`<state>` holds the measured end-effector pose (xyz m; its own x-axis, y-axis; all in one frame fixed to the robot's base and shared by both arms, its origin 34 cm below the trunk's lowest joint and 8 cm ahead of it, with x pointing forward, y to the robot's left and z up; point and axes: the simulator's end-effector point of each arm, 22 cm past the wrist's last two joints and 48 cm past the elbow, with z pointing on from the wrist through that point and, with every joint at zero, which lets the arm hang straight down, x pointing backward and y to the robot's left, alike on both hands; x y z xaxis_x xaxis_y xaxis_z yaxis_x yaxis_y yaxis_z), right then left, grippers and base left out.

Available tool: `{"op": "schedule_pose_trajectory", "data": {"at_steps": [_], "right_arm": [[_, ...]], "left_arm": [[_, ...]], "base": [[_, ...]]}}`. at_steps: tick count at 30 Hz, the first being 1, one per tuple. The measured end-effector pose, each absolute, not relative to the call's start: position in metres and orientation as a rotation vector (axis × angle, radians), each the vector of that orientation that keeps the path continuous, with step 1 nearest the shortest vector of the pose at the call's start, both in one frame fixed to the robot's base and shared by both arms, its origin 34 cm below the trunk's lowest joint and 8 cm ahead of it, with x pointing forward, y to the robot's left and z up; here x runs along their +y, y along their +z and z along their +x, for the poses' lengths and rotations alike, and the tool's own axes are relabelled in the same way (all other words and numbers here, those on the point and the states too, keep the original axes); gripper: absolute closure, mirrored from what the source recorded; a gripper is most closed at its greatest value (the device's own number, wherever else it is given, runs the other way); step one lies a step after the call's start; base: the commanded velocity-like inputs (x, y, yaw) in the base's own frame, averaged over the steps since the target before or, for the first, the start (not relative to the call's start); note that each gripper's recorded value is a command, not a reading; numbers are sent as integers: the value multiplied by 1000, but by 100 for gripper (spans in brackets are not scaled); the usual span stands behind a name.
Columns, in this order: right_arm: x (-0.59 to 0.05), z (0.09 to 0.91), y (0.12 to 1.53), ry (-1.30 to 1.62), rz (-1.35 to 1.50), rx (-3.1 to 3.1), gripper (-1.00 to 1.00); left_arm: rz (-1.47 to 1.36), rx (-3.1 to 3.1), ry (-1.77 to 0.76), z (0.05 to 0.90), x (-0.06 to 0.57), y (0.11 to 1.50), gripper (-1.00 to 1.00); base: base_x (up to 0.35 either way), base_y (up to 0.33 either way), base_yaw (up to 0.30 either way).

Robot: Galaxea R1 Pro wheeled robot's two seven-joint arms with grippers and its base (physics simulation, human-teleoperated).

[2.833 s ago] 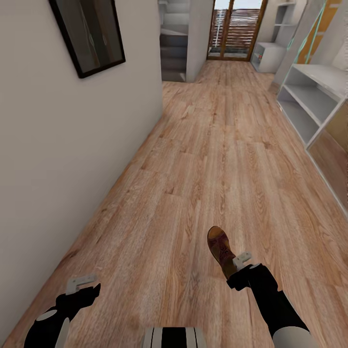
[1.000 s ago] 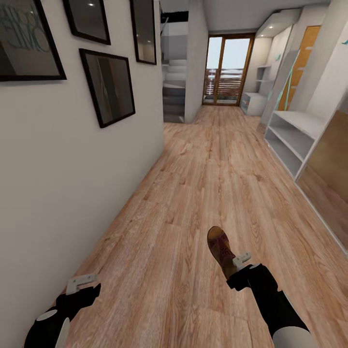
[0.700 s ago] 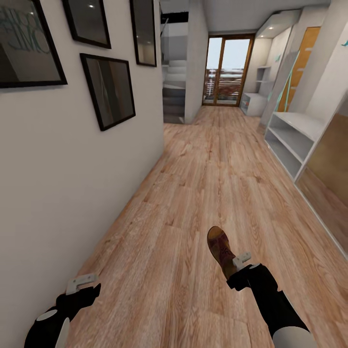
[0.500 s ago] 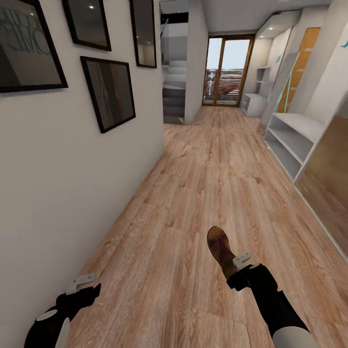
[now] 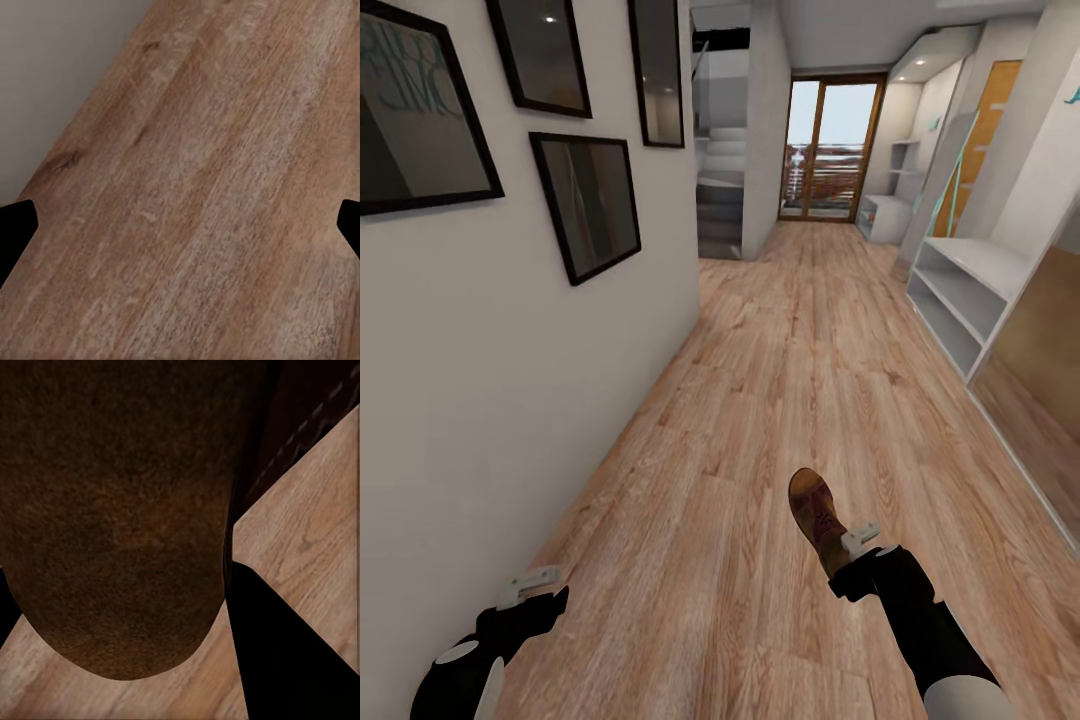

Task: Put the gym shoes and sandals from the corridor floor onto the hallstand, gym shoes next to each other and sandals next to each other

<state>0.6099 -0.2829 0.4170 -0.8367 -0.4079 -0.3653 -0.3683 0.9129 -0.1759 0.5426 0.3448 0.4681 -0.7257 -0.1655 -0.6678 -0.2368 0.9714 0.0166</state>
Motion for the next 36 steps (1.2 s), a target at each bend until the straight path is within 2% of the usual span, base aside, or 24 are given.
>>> {"op": "schedule_pose_trajectory", "data": {"at_steps": [31, 36], "right_arm": [[-282, 622, 478, -138, -569, 2674, 100], [-282, 622, 478, -137, -570, 2674, 100]], "left_arm": [[-279, 2399, 131, 555, 345, 529, -100], [-279, 2399, 132, 555, 345, 529, -100]], "base": [[0, 0, -1], [0, 0, -135]]}}
